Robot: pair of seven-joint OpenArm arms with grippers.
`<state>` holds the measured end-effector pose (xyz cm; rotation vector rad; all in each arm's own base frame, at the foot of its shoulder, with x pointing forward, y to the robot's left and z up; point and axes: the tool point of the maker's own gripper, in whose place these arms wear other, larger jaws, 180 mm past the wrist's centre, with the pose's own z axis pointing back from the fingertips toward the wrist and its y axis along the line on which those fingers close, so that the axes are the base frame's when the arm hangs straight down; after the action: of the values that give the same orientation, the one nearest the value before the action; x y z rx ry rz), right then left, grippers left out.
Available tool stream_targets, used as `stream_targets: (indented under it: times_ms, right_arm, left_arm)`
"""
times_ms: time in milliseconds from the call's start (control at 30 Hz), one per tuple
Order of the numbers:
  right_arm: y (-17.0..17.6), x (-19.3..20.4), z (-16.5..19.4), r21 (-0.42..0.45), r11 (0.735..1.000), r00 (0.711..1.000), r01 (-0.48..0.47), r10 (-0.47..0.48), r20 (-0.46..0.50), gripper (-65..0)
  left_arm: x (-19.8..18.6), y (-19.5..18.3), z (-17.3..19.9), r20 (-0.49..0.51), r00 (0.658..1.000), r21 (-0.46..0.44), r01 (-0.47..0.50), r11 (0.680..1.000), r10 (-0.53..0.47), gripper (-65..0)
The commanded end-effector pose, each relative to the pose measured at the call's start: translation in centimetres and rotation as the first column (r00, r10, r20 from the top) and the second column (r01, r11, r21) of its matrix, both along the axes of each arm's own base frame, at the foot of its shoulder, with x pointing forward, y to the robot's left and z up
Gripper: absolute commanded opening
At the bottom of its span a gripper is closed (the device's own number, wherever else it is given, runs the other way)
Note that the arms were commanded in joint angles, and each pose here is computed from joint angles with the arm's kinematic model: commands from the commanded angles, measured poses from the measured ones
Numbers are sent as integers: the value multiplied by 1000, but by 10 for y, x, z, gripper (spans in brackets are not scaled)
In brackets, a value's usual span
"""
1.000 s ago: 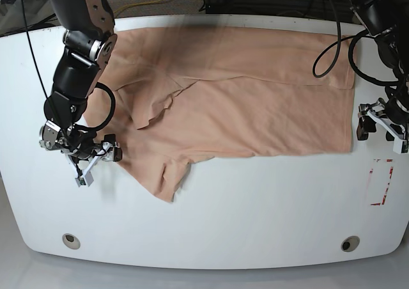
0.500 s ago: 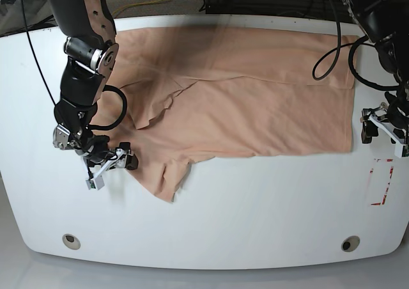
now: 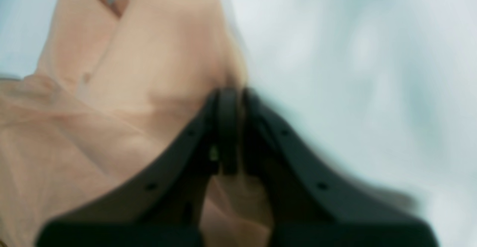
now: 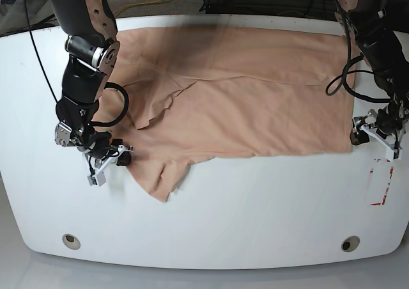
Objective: Fold the T-shirt properly
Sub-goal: 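Release both grippers and grasp the shirt's hem edge with each, then fold the hem edge over toward the collar with both grippers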
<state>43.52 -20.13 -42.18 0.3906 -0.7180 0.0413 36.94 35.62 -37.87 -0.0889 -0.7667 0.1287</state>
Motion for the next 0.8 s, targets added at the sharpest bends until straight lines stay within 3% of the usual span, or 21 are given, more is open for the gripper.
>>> stream_targets:
  times_ms: [0,133,333,400,567,633,667,767]
  right_arm:
    - [-6,8,10,-20,1000,1000,-3,3,13,-650]
    - [-5,7,9,-19,1000,1000,-3,4,11,-650]
    - [-5,7,9,-19,1000,1000,-3,4,10,-650]
    - [-6,7,9,-21,1000,1000,-2,3,11,-650]
    - [-8,8,11,-26,1000,1000,-1,1,16,-650]
    - [-8,8,11,-26,1000,1000,-1,1,18,-650]
    - [-8,9,12,-26,1000,1000,0,1,19,-650]
    - [-8,11,14,-27,1000,1000,0,1,25,-650]
  left_arm:
    - [19,-9,16,44,997,16,59,998,-60,-126]
    - [28,-33,13,63,987,-9,148,989,-148,-128]
    - [30,-39,-7,25,996,-73,91,993,-89,-140]
    - [31,-39,-15,-6,997,-84,74,994,-75,-211]
    - [32,-40,-19,-20,997,-90,69,993,-71,-519]
    - [33,-41,-18,-18,997,-91,69,993,-71,-610]
    - [33,-41,-18,-20,997,-91,71,993,-73,-643]
    - [36,-39,-8,7,997,-68,79,995,-79,-650]
